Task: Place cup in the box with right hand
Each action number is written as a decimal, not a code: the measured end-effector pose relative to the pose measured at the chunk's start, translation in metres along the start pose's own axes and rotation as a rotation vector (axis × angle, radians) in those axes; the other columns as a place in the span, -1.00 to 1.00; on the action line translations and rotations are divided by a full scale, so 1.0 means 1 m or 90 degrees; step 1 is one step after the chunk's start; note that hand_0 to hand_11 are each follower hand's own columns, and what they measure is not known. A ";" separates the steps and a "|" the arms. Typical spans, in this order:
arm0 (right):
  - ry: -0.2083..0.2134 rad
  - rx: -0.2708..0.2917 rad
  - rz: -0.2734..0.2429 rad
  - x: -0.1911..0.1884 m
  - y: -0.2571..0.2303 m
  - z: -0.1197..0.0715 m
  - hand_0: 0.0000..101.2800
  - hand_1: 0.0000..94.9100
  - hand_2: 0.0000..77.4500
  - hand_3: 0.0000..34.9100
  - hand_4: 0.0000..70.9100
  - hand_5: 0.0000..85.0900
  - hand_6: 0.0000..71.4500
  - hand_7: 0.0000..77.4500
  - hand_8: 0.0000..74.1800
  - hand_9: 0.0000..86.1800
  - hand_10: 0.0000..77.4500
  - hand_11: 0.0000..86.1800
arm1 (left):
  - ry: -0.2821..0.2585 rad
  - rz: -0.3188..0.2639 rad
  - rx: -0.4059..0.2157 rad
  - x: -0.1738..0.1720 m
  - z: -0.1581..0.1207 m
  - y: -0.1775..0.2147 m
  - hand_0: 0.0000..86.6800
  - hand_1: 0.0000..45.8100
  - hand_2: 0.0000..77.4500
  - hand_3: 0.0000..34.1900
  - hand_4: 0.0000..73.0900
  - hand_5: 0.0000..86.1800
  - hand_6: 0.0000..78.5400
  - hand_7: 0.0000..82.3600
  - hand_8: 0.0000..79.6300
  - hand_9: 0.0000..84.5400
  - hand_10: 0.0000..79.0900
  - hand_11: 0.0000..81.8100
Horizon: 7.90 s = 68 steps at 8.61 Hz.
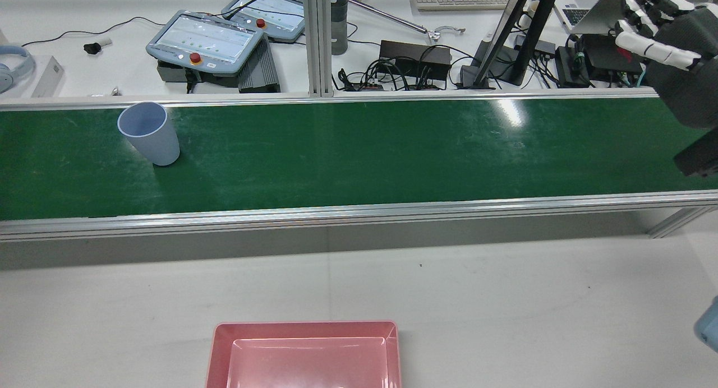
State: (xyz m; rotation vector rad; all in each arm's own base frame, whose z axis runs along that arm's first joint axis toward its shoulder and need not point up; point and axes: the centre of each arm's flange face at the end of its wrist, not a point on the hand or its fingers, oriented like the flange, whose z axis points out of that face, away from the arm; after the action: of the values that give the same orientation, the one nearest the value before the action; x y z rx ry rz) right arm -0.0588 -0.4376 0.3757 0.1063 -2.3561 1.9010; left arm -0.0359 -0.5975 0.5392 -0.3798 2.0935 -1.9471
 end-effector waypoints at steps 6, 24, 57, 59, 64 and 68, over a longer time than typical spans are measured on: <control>0.001 0.002 -0.001 0.000 -0.002 -0.001 -0.01 -0.52 -0.68 -0.38 -0.98 -0.88 -0.98 -0.99 -0.99 -0.99 -0.99 -0.97 | 0.000 0.000 -0.001 0.000 0.000 0.000 -1.00 -0.98 -0.99 -1.00 -1.00 -1.00 -1.00 -1.00 -1.00 -1.00 -1.00 -1.00; 0.001 0.000 0.001 0.001 0.000 0.000 -0.01 -0.56 -0.70 -0.37 -0.98 -0.85 -0.82 -0.44 -0.88 -0.72 -0.92 -0.84 | -0.001 0.000 0.000 0.000 0.000 0.000 -1.00 -0.98 -0.99 -1.00 -1.00 -1.00 -1.00 -1.00 -1.00 -1.00 -1.00 -1.00; 0.035 -0.044 -0.009 0.225 0.029 0.082 -0.08 -0.71 -0.83 -0.38 -0.98 -0.82 -0.37 0.82 -0.10 0.38 -0.52 -0.32 | 0.000 0.001 -0.003 0.000 0.000 0.003 -1.00 -0.98 -0.99 -1.00 -1.00 -1.00 -1.00 -1.00 -1.00 -1.00 -1.00 -1.00; 0.036 -0.048 -0.005 0.226 0.032 0.083 -0.08 -0.71 -0.83 -0.37 -0.98 -0.82 -0.40 0.82 -0.15 0.28 -0.55 -0.37 | 0.000 0.001 -0.003 0.000 0.000 0.003 -1.00 -0.98 -0.99 -1.00 -1.00 -1.00 -1.00 -1.00 -1.00 -1.00 -1.00 -1.00; 0.061 -0.069 0.003 0.249 0.054 0.080 0.01 -0.41 -0.44 -0.37 -0.98 -0.86 -0.91 -0.83 -0.99 -0.97 -0.99 -0.97 | 0.000 0.001 -0.004 0.001 -0.001 0.003 -1.00 -0.98 -0.99 -1.00 -1.00 -1.00 -1.00 -1.00 -1.00 -1.00 -1.00 -1.00; 0.081 -0.073 -0.003 0.267 0.058 0.070 0.03 -0.45 -0.44 -0.37 -0.98 -0.86 -0.98 -0.97 -0.99 -0.97 -0.99 -0.97 | 0.000 0.001 -0.004 0.000 0.000 0.004 -1.00 -0.98 -0.99 -1.00 -1.00 -1.00 -1.00 -1.00 -1.00 -1.00 -1.00 -1.00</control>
State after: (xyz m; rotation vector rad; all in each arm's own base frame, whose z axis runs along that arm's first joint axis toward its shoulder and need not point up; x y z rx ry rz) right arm -0.3339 -0.4896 0.3395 -0.0178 -2.3697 1.7121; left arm -0.0366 -0.5971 0.5357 -0.3794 2.0993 -1.9403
